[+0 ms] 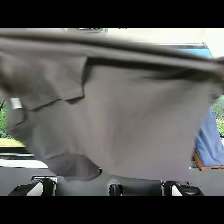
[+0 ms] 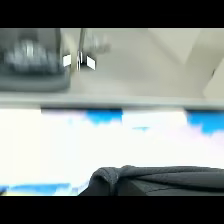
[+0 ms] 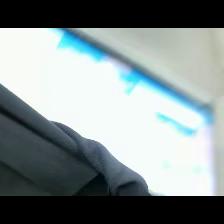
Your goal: Fold the shirts.
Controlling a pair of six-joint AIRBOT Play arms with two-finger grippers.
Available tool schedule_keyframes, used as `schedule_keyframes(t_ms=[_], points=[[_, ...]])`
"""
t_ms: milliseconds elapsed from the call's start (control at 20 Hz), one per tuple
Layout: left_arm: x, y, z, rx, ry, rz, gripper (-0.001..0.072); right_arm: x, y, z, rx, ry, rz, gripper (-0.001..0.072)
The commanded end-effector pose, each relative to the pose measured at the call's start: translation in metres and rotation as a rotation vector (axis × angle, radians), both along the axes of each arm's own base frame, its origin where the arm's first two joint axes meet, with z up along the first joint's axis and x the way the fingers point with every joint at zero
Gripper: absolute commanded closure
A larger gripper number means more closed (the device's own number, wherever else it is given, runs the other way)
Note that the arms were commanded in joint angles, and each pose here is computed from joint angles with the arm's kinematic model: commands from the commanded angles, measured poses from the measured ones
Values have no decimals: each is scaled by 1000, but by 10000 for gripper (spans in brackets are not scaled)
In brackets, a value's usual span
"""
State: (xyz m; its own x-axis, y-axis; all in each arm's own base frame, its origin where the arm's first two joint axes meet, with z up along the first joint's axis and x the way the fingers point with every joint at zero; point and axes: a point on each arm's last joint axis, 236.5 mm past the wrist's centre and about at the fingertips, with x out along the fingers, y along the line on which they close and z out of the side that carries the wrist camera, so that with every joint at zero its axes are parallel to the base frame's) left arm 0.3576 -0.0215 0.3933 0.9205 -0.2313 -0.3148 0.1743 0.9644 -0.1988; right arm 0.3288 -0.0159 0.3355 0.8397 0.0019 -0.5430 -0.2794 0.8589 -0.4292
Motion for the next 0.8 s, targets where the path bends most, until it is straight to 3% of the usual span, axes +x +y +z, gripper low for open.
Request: schedule_keyframes(t_ms=[0, 200, 300, 450, 600, 650, 750], points=[[61, 20, -154, -35, 376, -1, 674, 67, -2, -142, 72, 414, 17, 664], [107, 35, -316, -114, 659, 19, 674, 172, 18, -277, 199, 498, -3, 664], [125, 35, -358, -166, 715, 27, 673, 212, 29, -306, 342, 436, -82, 664], [134, 28, -401, -231, 783, 27, 673, 236, 48, -329, 553, 418, -156, 663], [126, 9, -429, -249, 871, -17, 669, 230, 62, -349, 620, 492, -153, 662], [125, 1, -427, -270, 880, -34, 603, 226, 62, -346, 620, 503, -150, 592], [115, -8, -408, -296, 919, -97, 221, 206, 46, -325, 594, 541, -120, 172]])
